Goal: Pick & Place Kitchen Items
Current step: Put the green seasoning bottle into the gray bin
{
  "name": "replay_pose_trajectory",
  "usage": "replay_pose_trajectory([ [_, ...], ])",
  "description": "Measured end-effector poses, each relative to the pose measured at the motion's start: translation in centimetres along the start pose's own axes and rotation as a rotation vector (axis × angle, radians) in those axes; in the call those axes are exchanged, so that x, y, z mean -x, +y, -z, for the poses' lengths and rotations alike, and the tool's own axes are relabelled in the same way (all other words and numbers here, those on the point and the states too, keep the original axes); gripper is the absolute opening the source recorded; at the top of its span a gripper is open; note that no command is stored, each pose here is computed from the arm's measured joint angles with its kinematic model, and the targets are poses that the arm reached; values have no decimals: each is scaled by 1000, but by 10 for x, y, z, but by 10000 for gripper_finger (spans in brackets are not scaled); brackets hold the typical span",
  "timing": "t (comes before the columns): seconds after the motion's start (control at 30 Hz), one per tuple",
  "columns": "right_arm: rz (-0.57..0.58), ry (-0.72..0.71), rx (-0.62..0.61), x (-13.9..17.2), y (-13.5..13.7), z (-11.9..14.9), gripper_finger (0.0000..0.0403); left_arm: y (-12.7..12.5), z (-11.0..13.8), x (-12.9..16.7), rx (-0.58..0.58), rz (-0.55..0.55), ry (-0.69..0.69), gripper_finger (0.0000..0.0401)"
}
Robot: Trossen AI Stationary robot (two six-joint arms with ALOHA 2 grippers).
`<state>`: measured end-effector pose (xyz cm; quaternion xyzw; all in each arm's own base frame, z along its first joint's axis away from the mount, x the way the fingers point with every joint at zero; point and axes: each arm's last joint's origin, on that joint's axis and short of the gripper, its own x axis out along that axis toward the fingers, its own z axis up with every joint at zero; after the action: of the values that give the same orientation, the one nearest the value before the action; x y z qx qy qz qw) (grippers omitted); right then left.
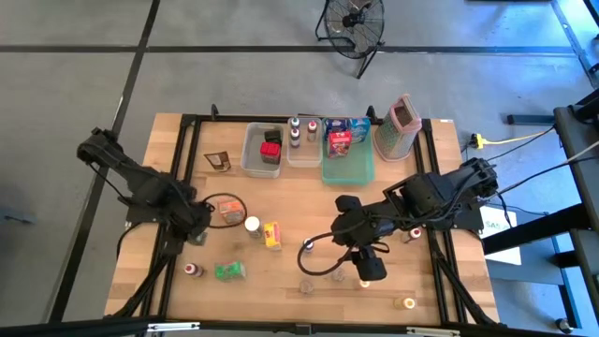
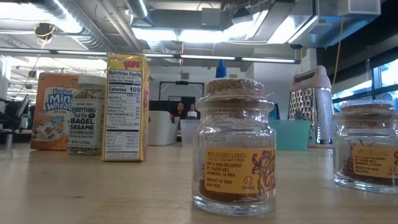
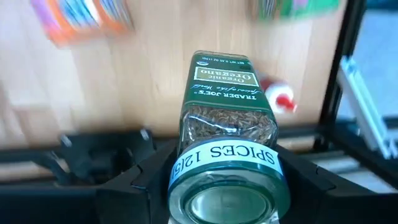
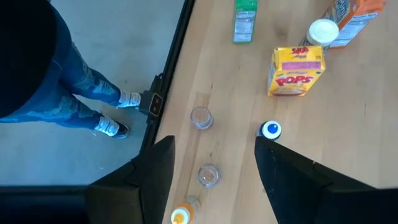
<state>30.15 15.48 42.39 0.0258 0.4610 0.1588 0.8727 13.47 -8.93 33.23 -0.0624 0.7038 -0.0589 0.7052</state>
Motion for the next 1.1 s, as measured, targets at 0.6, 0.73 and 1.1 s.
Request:
replay_pose_trajectory([
  [0.6, -1, -96, -97, 1, -11, -12, 224, 61, -22, 92, -42, -392, -434, 201],
  [0.73, -26, -138, -26, 1, -4, -15, 224, 87, -40, 89, -16, -469, -343, 201],
  [1.1, -47, -91, 160, 18, -13, -6, 224, 159, -102, 56, -132, -483, 7, 201],
])
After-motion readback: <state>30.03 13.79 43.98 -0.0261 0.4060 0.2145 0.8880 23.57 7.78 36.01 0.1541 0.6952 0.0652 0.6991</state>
